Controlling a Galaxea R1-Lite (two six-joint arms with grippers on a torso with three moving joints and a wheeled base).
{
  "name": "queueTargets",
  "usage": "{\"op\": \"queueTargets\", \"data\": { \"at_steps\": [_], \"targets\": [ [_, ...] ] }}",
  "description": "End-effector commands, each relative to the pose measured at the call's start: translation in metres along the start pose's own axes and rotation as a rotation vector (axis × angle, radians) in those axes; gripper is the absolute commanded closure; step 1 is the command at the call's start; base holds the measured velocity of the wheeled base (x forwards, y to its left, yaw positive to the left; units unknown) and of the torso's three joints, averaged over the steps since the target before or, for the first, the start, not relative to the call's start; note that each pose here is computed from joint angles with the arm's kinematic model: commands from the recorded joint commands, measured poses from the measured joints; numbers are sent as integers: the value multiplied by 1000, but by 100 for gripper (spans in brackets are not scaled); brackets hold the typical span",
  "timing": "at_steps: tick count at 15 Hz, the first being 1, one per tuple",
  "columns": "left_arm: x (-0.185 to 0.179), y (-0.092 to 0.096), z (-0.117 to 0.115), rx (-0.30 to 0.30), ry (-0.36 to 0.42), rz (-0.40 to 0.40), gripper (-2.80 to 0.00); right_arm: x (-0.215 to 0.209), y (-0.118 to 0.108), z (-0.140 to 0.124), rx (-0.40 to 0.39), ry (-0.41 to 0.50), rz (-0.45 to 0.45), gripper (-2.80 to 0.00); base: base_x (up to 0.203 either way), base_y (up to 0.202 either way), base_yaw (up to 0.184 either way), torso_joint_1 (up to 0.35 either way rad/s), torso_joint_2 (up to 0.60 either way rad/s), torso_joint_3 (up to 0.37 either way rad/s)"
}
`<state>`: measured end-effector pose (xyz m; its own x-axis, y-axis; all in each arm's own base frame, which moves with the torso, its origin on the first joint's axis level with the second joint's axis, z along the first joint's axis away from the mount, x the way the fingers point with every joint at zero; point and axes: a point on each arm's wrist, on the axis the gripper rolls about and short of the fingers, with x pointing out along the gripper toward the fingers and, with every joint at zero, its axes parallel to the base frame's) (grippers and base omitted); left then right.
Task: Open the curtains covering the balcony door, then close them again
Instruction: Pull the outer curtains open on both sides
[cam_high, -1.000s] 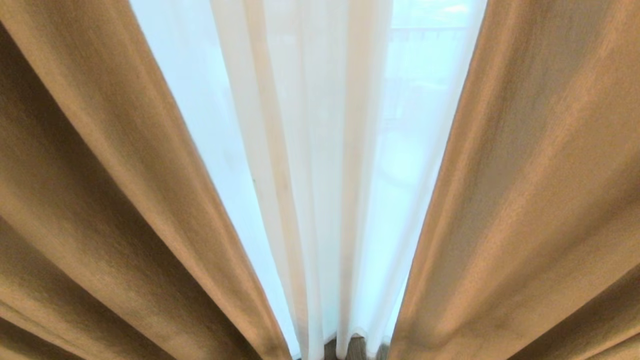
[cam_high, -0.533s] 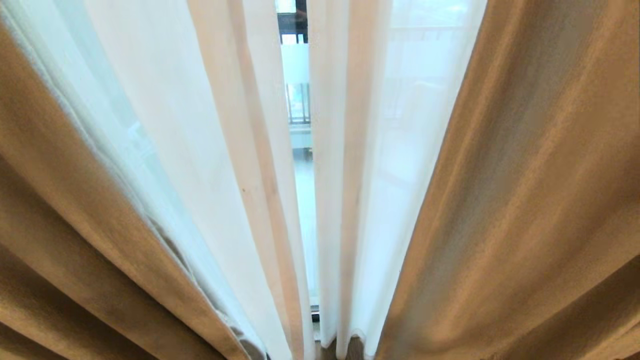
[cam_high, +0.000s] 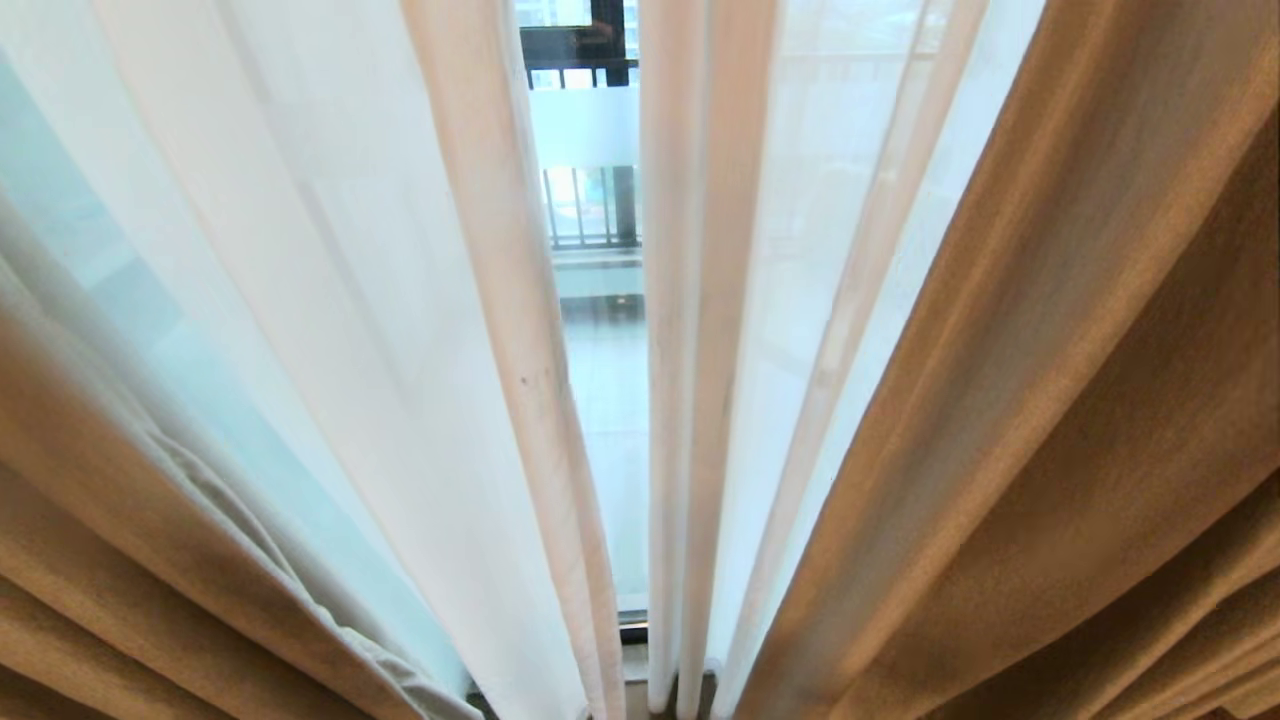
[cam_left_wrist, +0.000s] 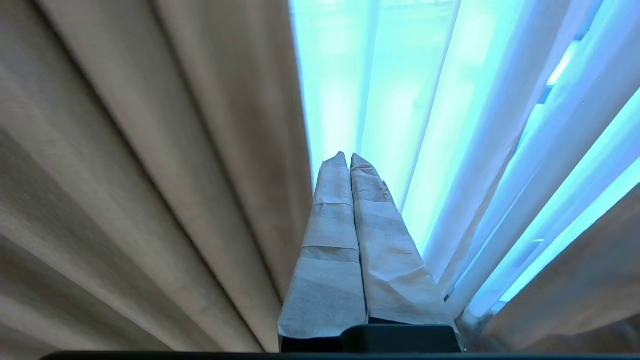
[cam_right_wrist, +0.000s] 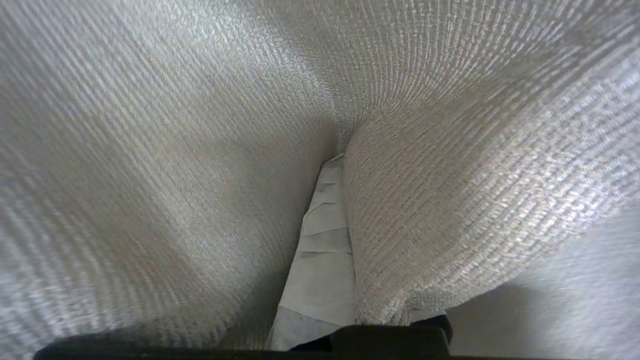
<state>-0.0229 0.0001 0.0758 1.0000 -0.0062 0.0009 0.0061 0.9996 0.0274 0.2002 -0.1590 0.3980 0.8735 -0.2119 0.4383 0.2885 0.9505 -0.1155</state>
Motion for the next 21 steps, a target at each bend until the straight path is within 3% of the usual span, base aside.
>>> {"op": "queueTargets", "data": {
  "at_steps": [1,7,8,15,21],
  "targets": [
    [0,0,0,0,-1,0,0,-7,13,12,4,-31,36,0,0,0,0,0,0,0],
    [0,0,0,0,-1,0,0,-15,17,14,6,-28,36,0,0,0,0,0,0,0],
    [0,0,0,0,0,0,0,-16,18,14,8,-24,35,-280,0,0,0,0,0,0],
    [0,0,0,0,-1,0,0,-40,26,21,-1,-23,23,-280,0,0,0,0,0,0],
    [0,0,0,0,-1,0,0,-97,41,34,-36,-27,-29,-280,0,0,0,0,0,0]
  ]
}}
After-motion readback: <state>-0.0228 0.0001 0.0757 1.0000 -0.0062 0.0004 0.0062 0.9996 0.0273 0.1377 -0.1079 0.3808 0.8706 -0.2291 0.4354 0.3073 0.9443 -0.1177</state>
